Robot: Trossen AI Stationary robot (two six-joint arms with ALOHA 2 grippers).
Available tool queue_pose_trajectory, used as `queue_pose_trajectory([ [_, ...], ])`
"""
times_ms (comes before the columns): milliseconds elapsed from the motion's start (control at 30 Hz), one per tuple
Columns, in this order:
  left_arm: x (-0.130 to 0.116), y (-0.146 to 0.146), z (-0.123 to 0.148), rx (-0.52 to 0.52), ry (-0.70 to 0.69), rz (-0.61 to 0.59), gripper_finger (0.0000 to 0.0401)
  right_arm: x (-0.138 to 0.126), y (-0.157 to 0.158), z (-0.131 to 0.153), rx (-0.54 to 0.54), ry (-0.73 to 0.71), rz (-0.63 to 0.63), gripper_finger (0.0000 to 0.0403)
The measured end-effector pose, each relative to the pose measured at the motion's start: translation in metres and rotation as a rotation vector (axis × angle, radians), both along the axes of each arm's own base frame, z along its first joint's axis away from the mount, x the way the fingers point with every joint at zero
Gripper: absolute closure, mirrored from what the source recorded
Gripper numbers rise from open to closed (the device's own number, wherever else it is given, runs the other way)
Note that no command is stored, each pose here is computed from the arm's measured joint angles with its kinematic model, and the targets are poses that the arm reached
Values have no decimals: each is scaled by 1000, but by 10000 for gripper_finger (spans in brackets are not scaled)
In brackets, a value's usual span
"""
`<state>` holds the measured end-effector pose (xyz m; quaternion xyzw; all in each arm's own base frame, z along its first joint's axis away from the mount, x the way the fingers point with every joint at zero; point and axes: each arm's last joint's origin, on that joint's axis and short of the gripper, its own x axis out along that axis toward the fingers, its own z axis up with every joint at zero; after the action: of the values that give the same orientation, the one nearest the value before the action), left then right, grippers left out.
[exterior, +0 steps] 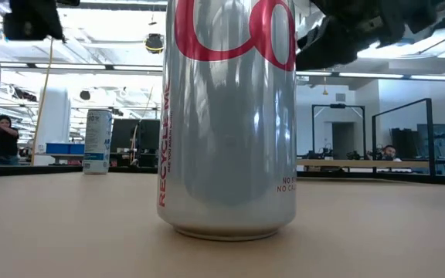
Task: Place canned beverage on shelf
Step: Put the top silver and pink soda can on the shelf
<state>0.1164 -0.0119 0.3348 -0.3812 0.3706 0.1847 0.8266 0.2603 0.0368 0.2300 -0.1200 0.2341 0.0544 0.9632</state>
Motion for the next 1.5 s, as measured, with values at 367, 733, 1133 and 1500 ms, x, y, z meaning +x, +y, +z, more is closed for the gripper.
queue_pose_trajectory([
  [367,12,-9,4,-209,299,118,400,6,39,-18,-58,44,71,382],
  [733,10,-10,-4,-175,440,82,294,-1,58,-16,-57,52,127,380],
  [1133,9,-6,-4,-226,466,163,155,-2,48,-23,-155,127,110,380],
  [1500,2,-4,-10,-386,549,497,99,-16,14,-63,-112,223,-68,380],
])
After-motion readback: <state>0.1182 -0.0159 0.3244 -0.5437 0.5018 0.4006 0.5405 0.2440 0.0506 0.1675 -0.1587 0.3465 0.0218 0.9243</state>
